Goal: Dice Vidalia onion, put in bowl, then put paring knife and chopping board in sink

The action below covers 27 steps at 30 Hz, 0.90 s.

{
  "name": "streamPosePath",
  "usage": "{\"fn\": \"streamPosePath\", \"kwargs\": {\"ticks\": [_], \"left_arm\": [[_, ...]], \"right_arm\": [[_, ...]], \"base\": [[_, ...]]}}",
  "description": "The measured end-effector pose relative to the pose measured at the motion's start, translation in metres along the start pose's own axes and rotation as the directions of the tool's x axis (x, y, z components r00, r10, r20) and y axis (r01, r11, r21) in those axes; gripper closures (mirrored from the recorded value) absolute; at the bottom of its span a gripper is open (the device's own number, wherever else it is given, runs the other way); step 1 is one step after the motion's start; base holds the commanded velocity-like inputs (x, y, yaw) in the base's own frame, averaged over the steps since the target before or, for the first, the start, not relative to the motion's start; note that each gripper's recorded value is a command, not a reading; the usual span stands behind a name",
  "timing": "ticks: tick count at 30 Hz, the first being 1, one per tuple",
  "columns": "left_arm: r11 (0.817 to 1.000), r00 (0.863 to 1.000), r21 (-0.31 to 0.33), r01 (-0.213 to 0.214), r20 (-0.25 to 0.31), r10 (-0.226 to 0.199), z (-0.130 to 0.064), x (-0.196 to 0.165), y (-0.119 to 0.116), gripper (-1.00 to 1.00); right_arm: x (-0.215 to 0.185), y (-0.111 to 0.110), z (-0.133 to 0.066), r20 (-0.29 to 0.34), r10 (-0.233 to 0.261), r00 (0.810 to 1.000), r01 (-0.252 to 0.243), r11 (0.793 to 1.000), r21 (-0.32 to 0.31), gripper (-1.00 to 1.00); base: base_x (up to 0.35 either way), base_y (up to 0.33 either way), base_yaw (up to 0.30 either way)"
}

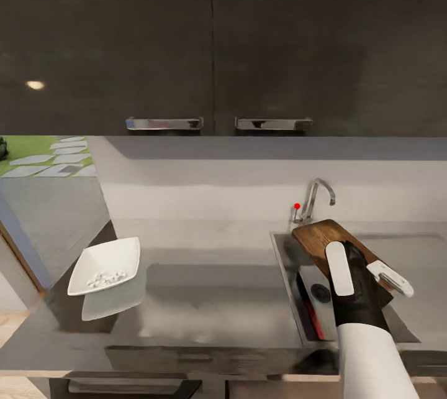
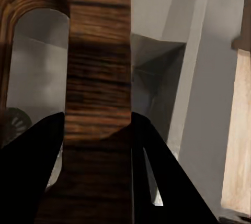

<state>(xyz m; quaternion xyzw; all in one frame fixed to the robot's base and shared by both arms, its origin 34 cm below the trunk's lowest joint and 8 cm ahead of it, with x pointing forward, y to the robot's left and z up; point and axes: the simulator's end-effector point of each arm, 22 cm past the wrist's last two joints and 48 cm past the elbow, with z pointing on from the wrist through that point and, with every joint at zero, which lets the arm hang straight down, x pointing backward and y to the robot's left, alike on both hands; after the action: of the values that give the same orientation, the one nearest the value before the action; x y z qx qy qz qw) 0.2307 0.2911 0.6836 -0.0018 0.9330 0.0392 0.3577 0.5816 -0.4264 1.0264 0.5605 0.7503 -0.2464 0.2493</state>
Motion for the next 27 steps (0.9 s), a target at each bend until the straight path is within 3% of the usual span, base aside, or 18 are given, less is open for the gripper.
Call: {"fn": "streamPosePath", "kwargs": {"ticks": [10, 15, 18, 22, 27], "left_arm": [[1.000, 1.000, 0.000, 0.000, -0.002, 0.000, 0.000, 0.001, 0.000, -1.00], [1.000, 1.000, 0.000, 0.001, -0.003, -0.001, 0.000, 0.001, 0.000, -1.00], [1.000, 1.000, 0.000, 0.001, -0.002, -0.001, 0.000, 0.001, 0.000, -1.00], [1.000, 1.000, 0.000, 0.001, -0.004, -0.001, 0.000, 0.001, 0.000, -1.00], [1.000, 1.000, 0.000, 0.000, -0.010, 0.000, -0.001, 0.003, 0.000, -1.00]], "right_arm": [[0.031, 0.004, 0.007, -0.081, 0.046, 0.996, -0.045, 0.999, 0.013, 1.00], [0.046, -0.030, 0.031, -0.170, 0.167, 0.971, -0.146, 0.981, 0.127, 1.00], [0.052, -0.041, 0.039, -0.200, 0.204, 0.958, -0.173, 0.971, 0.162, 1.00], [0.059, -0.044, 0.043, -0.216, 0.206, 0.954, -0.169, 0.969, 0.179, 1.00], [0.076, -0.044, 0.049, -0.241, 0.173, 0.955, -0.126, 0.972, 0.199, 1.00]], "base": [[0.094, 0.070, 0.000], [0.002, 0.002, 0.000], [0.000, 0.000, 0.000], [0.000, 0.000, 0.000], [0.000, 0.000, 0.000]]}}
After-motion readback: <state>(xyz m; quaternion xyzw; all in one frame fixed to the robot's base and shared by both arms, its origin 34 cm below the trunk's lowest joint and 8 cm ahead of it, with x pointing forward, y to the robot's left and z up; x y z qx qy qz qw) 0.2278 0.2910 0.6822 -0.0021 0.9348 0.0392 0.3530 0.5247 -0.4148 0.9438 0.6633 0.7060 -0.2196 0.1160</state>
